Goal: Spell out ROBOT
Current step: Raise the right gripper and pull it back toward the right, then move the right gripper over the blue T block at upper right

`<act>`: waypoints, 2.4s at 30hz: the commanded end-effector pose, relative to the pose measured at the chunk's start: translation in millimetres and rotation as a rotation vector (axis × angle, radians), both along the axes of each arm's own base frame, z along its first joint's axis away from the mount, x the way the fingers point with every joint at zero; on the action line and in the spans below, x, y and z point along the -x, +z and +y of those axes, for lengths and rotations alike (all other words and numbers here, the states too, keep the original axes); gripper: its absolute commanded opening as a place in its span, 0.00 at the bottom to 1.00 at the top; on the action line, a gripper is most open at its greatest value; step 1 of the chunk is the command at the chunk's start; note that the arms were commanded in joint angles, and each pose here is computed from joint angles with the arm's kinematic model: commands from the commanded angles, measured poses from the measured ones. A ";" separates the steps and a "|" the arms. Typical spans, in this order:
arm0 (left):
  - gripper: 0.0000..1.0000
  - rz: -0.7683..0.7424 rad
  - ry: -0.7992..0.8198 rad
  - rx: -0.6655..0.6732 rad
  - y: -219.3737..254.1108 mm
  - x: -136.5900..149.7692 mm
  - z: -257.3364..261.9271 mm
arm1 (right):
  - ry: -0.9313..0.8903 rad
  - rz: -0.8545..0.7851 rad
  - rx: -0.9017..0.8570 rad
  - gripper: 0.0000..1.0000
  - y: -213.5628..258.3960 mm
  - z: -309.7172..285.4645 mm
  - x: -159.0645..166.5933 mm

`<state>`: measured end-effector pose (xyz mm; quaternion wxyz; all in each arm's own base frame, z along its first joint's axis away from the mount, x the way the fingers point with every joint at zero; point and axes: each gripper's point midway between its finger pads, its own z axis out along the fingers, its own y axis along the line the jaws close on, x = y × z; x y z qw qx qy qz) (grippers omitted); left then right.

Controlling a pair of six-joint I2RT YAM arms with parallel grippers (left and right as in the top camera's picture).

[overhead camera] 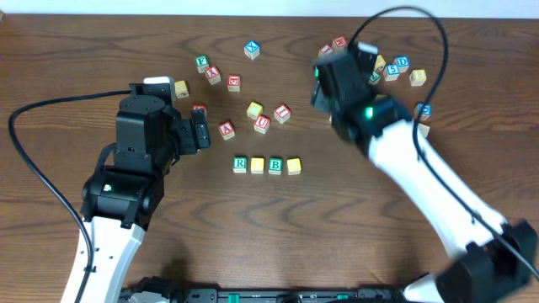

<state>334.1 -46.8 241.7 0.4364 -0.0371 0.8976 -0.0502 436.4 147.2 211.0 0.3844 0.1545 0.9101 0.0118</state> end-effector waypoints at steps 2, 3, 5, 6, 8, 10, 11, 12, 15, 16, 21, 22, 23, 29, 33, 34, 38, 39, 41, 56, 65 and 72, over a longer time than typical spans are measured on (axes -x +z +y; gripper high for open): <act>0.96 -0.009 0.005 -0.004 2.9 -0.1 2.0 | -0.071 0.080 0.019 0.82 -20.7 -7.8 -46.4; 0.96 -0.009 0.005 -0.004 2.9 -0.1 2.0 | -0.085 0.088 0.027 0.82 -28.5 -9.3 -57.9; 0.96 -0.009 0.005 -0.004 2.9 -0.1 2.0 | -0.152 0.093 0.010 0.82 -42.3 -16.8 -72.4; 0.96 -0.009 0.005 -0.004 2.9 -0.1 2.0 | -0.197 0.106 -0.020 0.82 -54.5 -24.0 -81.3; 0.96 -0.009 0.005 -0.004 2.9 -0.1 2.0 | -0.243 0.141 -0.078 0.81 -72.6 -36.4 -90.8; 0.96 -0.009 0.005 -0.004 2.9 -0.1 2.0 | -0.278 0.183 -0.123 0.79 -86.9 -50.4 -92.4; 0.96 -0.009 0.005 -0.004 2.9 -0.1 2.0 | -0.310 0.213 -0.139 0.78 -94.5 -61.4 -90.0; 0.96 -0.009 0.005 -0.004 2.9 -0.1 2.0 | -0.324 0.230 -0.137 0.78 -98.6 -67.5 -88.2; 0.96 -0.009 0.005 -0.004 2.9 -0.1 2.0 | -0.362 0.283 -0.119 0.75 -108.5 -85.7 -79.6; 0.96 -0.009 0.005 -0.004 2.9 -0.1 2.0 | -0.362 0.288 -0.116 0.74 -109.2 -86.3 -78.6; 0.96 -0.009 0.006 -0.004 2.9 -0.1 2.1 | -0.330 0.328 -0.139 0.75 -117.4 -77.5 -74.6; 0.96 -0.009 0.005 -0.004 2.9 -0.1 2.0 | -0.326 0.336 -0.146 0.75 -119.7 -76.0 -74.4; 0.96 -0.009 0.005 -0.004 2.9 -0.1 2.0 | -0.313 0.348 -0.152 0.75 -124.6 -74.3 -74.9; 0.96 -0.009 0.005 -0.004 2.9 -0.1 2.0 | -0.276 0.396 -0.163 0.76 -145.5 -77.9 -77.1; 0.96 -0.009 0.005 -0.004 2.9 -0.1 2.0 | -0.287 0.380 -0.165 0.75 -144.2 -83.4 -81.2; 0.96 -0.009 0.005 -0.004 2.9 -0.1 2.0 | -0.290 0.367 -0.155 0.75 -143.1 -85.3 -83.5; 0.96 -0.009 0.005 -0.004 2.9 -0.1 2.0 | -0.276 0.328 -0.132 0.75 -139.1 -87.9 -92.1; 0.96 -0.009 0.005 -0.004 2.9 -0.1 2.0 | -0.279 0.319 -0.126 0.75 -138.1 -88.6 -93.6; 0.96 -0.009 0.005 -0.004 2.9 -0.1 2.0 | -0.283 0.310 -0.122 0.75 -137.2 -89.8 -95.3; 0.96 -0.009 0.005 -0.004 2.9 -0.1 2.0 | -0.272 0.278 -0.086 0.73 -140.1 -96.6 -105.3; 0.96 -0.009 0.005 -0.004 2.9 -0.1 2.0 | -0.257 0.269 -0.079 0.73 -140.3 -96.0 -108.3; 0.96 -0.009 0.005 -0.004 2.9 -0.1 2.0 | -0.237 0.309 -0.063 0.71 -168.3 -93.1 -109.4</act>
